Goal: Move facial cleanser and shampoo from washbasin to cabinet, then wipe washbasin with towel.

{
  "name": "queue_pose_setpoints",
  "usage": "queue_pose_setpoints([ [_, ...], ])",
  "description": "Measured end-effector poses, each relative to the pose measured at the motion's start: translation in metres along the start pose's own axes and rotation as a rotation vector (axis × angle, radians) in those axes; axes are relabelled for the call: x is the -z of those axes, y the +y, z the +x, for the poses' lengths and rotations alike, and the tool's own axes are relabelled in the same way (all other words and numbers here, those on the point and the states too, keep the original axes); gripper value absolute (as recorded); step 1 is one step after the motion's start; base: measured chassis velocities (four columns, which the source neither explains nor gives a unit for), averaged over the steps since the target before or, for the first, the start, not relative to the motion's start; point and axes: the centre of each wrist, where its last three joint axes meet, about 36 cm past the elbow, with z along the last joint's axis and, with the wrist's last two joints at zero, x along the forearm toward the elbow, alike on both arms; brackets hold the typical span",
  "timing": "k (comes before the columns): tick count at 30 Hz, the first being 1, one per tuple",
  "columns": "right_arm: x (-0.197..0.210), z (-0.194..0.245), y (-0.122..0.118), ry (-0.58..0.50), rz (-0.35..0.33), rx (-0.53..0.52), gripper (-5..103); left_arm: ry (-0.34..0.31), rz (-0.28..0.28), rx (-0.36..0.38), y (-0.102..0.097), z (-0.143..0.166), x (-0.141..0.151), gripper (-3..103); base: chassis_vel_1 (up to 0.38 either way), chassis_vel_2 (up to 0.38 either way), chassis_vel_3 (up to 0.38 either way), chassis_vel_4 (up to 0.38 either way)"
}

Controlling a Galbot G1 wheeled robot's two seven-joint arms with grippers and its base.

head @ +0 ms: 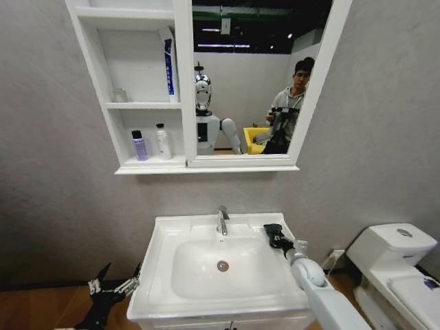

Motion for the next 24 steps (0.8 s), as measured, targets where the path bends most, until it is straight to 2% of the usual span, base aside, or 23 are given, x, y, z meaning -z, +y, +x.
queue_pose_setpoints([
  [1, -0.002, -0.001, -0.003, -0.008, 0.004, 0.011, 20, 0.000, 0.000, 0.000, 0.000, 0.000, 0.000, 100, 0.000, 0.000, 0.000, 0.000],
  [2, -0.002, -0.001, -0.003, -0.008, 0.004, 0.011, 20, 0.000, 0.000, 0.000, 0.000, 0.000, 0.000, 100, 0.000, 0.000, 0.000, 0.000],
  [4, -0.004, -0.002, -0.008, -0.028, 0.027, 0.033, 31, 0.000, 0.000, 0.000, 0.000, 0.000, 0.000, 100, 0.000, 0.000, 0.000, 0.000],
  [9, -0.004, 0.000, -0.008, -0.063, 0.037, 0.053, 42, 0.000, 0.000, 0.000, 0.000, 0.000, 0.000, 100, 0.000, 0.000, 0.000, 0.000],
  [11, 0.003, 0.012, -0.005, -0.108, 0.042, 0.059, 52, 0.000, 0.000, 0.000, 0.000, 0.000, 0.000, 100, 0.000, 0.000, 0.000, 0.000],
  [14, 0.008, 0.020, -0.004, -0.130, 0.045, 0.059, 58, 0.000, 0.000, 0.000, 0.000, 0.000, 0.000, 100, 0.000, 0.000, 0.000, 0.000],
  [15, 0.014, 0.030, -0.002, -0.157, 0.048, 0.063, 63, 0.000, 0.000, 0.000, 0.000, 0.000, 0.000, 100, 0.000, 0.000, 0.000, 0.000],
  [16, 0.025, 0.058, 0.005, -0.216, 0.051, 0.061, 74, 0.000, 0.000, 0.000, 0.000, 0.000, 0.000, 100, 0.000, 0.000, 0.000, 0.000],
  [17, 0.025, 0.058, 0.005, -0.216, 0.051, 0.061, 74, 0.000, 0.000, 0.000, 0.000, 0.000, 0.000, 100, 0.000, 0.000, 0.000, 0.000],
  [18, 0.027, 0.075, 0.008, -0.241, 0.054, 0.053, 80, 0.000, 0.000, 0.000, 0.000, 0.000, 0.000, 100, 0.000, 0.000, 0.000, 0.000],
  [19, 0.025, 0.096, 0.010, -0.255, 0.056, 0.038, 80, 0.000, 0.000, 0.000, 0.000, 0.000, 0.000, 100, 0.000, 0.000, 0.000, 0.000],
  [20, 0.025, 0.096, 0.010, -0.255, 0.056, 0.038, 80, 0.000, 0.000, 0.000, 0.000, 0.000, 0.000, 100, 0.000, 0.000, 0.000, 0.000],
  [24, 0.005, 0.197, 0.021, -0.269, 0.029, -0.035, 99, 0.000, 0.000, 0.000, 0.000, 0.000, 0.000, 100, 0.000, 0.000, 0.000, 0.000],
])
